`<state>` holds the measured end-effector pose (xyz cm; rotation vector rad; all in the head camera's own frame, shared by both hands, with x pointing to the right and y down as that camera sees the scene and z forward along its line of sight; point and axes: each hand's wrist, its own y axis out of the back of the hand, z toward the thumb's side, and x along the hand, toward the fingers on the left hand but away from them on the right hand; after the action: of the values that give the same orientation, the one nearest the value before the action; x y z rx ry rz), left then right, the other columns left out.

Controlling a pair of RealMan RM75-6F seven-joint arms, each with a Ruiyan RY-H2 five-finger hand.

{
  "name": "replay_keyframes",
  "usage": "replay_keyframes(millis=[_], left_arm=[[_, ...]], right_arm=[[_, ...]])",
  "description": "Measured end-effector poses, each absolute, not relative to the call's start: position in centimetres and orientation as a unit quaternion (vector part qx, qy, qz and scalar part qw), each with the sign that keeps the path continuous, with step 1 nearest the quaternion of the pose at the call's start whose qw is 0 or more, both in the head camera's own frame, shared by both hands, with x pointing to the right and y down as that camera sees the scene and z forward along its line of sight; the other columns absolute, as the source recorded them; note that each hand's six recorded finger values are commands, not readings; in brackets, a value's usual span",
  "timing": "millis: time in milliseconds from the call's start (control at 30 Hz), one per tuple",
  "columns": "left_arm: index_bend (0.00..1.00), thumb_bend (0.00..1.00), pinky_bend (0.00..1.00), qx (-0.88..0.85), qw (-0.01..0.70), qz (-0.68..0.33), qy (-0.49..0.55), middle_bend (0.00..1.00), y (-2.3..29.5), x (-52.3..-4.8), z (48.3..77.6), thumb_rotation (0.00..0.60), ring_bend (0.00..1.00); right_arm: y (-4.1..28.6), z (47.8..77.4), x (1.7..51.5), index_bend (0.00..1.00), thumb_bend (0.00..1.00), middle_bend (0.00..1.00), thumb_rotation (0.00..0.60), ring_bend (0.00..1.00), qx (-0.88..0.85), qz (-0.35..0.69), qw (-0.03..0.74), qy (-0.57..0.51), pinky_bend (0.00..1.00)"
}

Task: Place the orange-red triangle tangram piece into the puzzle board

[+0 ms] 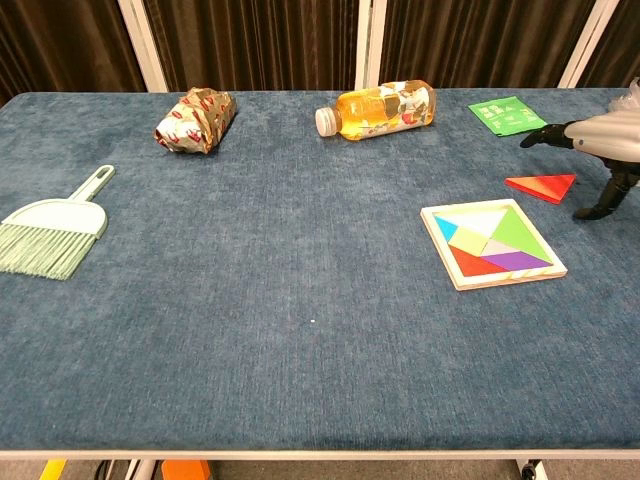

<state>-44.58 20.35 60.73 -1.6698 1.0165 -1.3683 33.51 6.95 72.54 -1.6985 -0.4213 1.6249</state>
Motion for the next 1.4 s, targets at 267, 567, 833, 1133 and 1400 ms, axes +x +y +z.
replay_keyframes(millis=[267,567,833,1133,1400], left_arm=[[0.16,0.0,0.17,-0.651,0.365,-0.534,0.398,0.12,20.45,-44.97,60.82,0.6,0.05],[0.16,0.0,0.17,-0.654,0.362,-0.534,0.396,0.12,20.61,-44.97,60.97,0.6,0.05],[0.16,0.0,0.17,-0.654,0.365,-0.53,0.396,0.12,20.55,-44.8,60.74,0.6,0.05],[0.16,0.0,0.17,-0.655,0.364,-0.533,0.394,0.12,20.63,-44.77,60.96,0.6,0.05],[0.16,0.0,0.17,-0.655,0.363,-0.533,0.395,0.12,20.7,-44.91,61.0,0.6,0.05]], right_arm=[[6.51,73.24,32.98,0.17,0.15,0.0,0.6,0.0,-0.664,0.636,0.355,-0.169,0.0],[6.25,73.62,33.05,0.28,0.18,0.0,0.6,0.0,-0.66,0.643,0.349,-0.169,0.0],[6.18,73.42,33.11,0.32,0.19,0.0,0.6,0.0,-0.658,0.645,0.349,-0.171,0.0],[6.16,73.49,33.33,0.37,0.2,0.0,0.6,0.0,-0.654,0.649,0.35,-0.171,0.0],[6.05,73.25,33.37,0.43,0.21,0.0,0.6,0.0,-0.654,0.646,0.351,-0.179,0.0]])
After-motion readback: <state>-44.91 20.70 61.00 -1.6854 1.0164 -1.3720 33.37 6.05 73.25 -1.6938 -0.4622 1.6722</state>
